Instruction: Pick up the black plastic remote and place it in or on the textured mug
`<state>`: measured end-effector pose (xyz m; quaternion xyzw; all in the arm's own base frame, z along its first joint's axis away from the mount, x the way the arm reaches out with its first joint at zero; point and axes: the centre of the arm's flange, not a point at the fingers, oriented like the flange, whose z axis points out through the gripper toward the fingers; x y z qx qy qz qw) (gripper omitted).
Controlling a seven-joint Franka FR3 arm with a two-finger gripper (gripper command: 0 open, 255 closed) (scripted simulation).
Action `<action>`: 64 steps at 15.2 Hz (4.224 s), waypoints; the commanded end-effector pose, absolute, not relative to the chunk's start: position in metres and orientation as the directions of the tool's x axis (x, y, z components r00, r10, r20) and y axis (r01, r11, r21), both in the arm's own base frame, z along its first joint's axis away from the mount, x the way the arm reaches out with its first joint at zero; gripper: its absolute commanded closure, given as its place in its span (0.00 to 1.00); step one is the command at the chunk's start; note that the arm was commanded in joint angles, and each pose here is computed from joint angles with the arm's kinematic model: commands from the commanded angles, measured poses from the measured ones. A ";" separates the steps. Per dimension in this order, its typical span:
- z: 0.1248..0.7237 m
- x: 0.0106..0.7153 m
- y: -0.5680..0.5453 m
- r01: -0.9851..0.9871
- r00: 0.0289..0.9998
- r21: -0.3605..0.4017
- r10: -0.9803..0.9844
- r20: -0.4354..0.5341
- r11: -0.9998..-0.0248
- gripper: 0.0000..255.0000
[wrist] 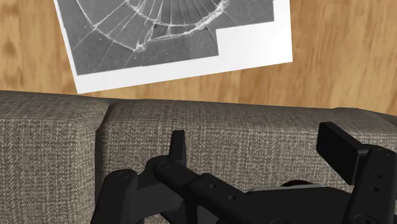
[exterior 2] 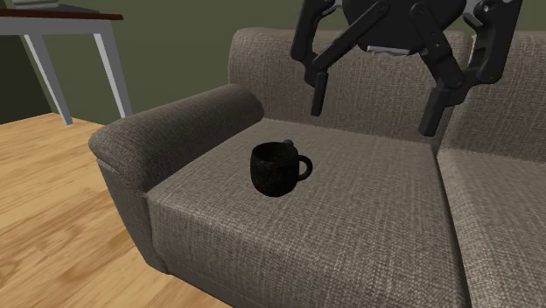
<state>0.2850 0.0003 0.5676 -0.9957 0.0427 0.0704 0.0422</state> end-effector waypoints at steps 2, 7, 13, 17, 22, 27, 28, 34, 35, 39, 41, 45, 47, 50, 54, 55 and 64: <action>0.562 0.296 0.006 -0.095 0.986 -0.077 -0.083 -0.146 -0.993 0.00; 0.535 0.351 0.033 -0.112 0.983 -0.071 -0.100 -0.155 -0.991 0.00; 0.501 0.417 0.064 -0.133 0.979 -0.064 -0.121 -0.167 -0.989 0.00; 0.478 0.462 0.085 -0.147 0.975 -0.060 -0.135 -0.175 -0.987 0.00; 0.448 0.517 0.109 -0.164 0.971 -0.053 -0.152 -0.184 -0.985 0.00; 0.418 0.573 0.132 -0.181 0.966 -0.047 -0.169 -0.193 -0.982 0.00; 0.412 0.584 0.136 -0.185 0.966 -0.046 -0.172 -0.195 -0.982 0.00; 0.375 0.651 0.162 -0.205 0.959 -0.038 -0.193 -0.206 -0.978 0.00; 0.369 0.662 0.166 -0.208 0.958 -0.037 -0.197 -0.208 -0.977 0.00; 0.347 0.699 0.180 -0.220 0.954 -0.032 -0.208 -0.214 -0.975 0.00; 0.337 0.697 0.181 -0.220 0.954 -0.032 -0.208 -0.214 -0.975 0.00; 0.316 0.693 0.182 -0.220 0.954 -0.032 -0.208 -0.214 -0.975 0.00; 0.308 0.691 0.183 -0.220 0.954 -0.032 -0.208 -0.214 -0.975 0.00; 0.308 0.691 0.183 -0.220 0.954 -0.032 -0.208 -0.214 -0.975 0.00; 0.308 0.691 0.183 -0.220 0.954 -0.032 -0.208 -0.214 -0.975 0.00; 0.308 0.691 0.183 -0.220 0.954 -0.032 -0.208 -0.214 -0.975 1.00; 0.308 0.691 0.183 -0.220 0.954 -0.032 -0.208 -0.214 -0.975 1.00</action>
